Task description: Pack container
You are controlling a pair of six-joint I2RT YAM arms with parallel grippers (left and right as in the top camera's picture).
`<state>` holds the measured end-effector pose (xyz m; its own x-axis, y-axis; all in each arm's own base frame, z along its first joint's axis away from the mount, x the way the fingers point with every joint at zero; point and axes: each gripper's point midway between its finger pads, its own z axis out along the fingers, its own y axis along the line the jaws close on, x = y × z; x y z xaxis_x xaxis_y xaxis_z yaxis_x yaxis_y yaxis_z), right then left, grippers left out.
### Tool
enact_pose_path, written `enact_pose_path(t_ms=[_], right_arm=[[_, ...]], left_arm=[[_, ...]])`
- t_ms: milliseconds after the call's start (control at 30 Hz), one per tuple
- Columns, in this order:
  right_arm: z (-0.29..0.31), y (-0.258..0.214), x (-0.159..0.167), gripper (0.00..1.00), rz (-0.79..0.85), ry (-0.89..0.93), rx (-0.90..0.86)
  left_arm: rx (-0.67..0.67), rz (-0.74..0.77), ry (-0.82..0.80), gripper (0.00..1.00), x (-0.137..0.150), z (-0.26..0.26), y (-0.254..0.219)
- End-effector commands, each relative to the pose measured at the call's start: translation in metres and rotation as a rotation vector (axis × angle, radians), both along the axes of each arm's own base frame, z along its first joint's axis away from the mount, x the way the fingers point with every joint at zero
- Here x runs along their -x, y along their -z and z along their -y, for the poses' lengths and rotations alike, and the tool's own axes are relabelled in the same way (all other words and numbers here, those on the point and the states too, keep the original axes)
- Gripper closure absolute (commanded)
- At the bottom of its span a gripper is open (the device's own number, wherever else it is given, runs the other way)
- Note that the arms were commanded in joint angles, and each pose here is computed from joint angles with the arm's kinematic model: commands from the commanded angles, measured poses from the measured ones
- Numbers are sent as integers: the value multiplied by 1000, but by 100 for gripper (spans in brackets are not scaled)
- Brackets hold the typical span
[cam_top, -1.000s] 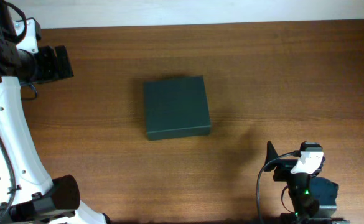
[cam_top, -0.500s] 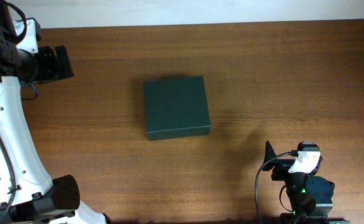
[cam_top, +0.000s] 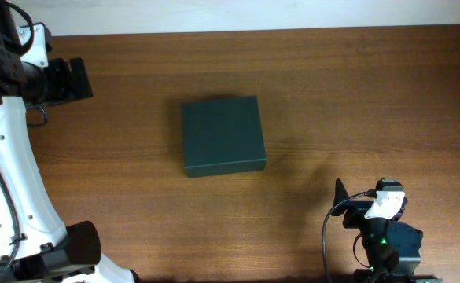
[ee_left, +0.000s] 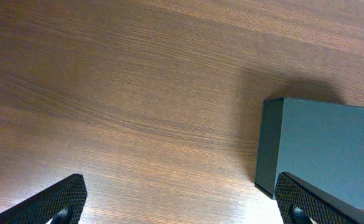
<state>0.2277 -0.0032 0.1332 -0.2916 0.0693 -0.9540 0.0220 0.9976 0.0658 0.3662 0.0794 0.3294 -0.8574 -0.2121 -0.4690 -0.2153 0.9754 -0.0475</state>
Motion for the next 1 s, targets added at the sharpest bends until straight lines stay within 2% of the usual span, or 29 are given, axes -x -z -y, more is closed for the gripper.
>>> enact_pose_path(t_ms=[0,367,467,633,800,967], right_arm=[[2,1,0,1,6,14,2],[2,1,0,1,6,14,2],[2,1,0,1,6,14,2],[2,1,0,1,6,14,2],[2,1,0,1,6,14,2],[2,1,0,1,6,14,2]], left_arm=[[0,-7,-6,1,-2,-2,3],[0,-8,-6,1,-2,-2,3],[-9,29,-3,1,6,1,-11],[-31,138,54,1,47,30,-49],[-37,209,159,1,100,68,-60],[-77,385,187,1,122,76,-66]])
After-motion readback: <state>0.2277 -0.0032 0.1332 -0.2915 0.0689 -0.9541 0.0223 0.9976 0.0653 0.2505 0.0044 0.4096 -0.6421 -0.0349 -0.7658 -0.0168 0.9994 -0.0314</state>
